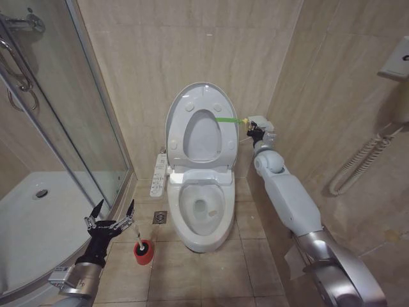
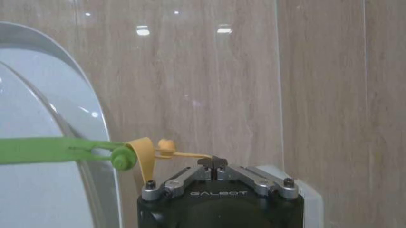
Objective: Open the toilet lid, clean the toilet bowl with a toilet brush, close the toilet lid, and flush.
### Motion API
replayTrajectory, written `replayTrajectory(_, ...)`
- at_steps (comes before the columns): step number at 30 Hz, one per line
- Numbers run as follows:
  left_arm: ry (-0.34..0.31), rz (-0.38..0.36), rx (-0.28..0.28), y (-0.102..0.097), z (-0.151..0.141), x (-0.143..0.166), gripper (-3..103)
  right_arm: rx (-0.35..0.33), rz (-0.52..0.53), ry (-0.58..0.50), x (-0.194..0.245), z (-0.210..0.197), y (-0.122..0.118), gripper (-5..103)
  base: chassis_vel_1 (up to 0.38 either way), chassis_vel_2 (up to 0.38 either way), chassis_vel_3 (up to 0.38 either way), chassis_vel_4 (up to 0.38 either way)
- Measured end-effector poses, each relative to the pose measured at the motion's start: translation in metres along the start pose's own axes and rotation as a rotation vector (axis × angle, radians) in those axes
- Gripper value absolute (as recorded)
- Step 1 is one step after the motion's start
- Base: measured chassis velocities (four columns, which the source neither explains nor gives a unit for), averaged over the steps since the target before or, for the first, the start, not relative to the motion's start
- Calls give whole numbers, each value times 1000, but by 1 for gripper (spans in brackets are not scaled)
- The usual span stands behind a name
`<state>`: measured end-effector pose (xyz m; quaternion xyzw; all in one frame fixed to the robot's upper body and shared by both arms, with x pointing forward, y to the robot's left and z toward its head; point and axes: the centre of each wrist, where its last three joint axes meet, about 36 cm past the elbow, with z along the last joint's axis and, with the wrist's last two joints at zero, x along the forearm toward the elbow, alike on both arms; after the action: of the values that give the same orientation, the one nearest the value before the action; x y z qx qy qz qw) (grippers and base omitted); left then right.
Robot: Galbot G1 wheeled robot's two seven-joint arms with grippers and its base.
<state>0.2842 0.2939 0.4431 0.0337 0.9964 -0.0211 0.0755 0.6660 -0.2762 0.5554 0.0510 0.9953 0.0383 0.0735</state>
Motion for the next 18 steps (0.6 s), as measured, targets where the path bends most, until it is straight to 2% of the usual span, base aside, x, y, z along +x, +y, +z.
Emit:
replayTrajectory(10, 0, 0, 0, 0, 0, 0, 100, 13, -2, 5, -6, -1, -1, 1, 0, 0, 0, 0)
replayTrajectory(18, 0, 0, 0, 0, 0, 0, 100, 22, -23, 13, 9, -1, 1, 1, 0, 0, 0, 0)
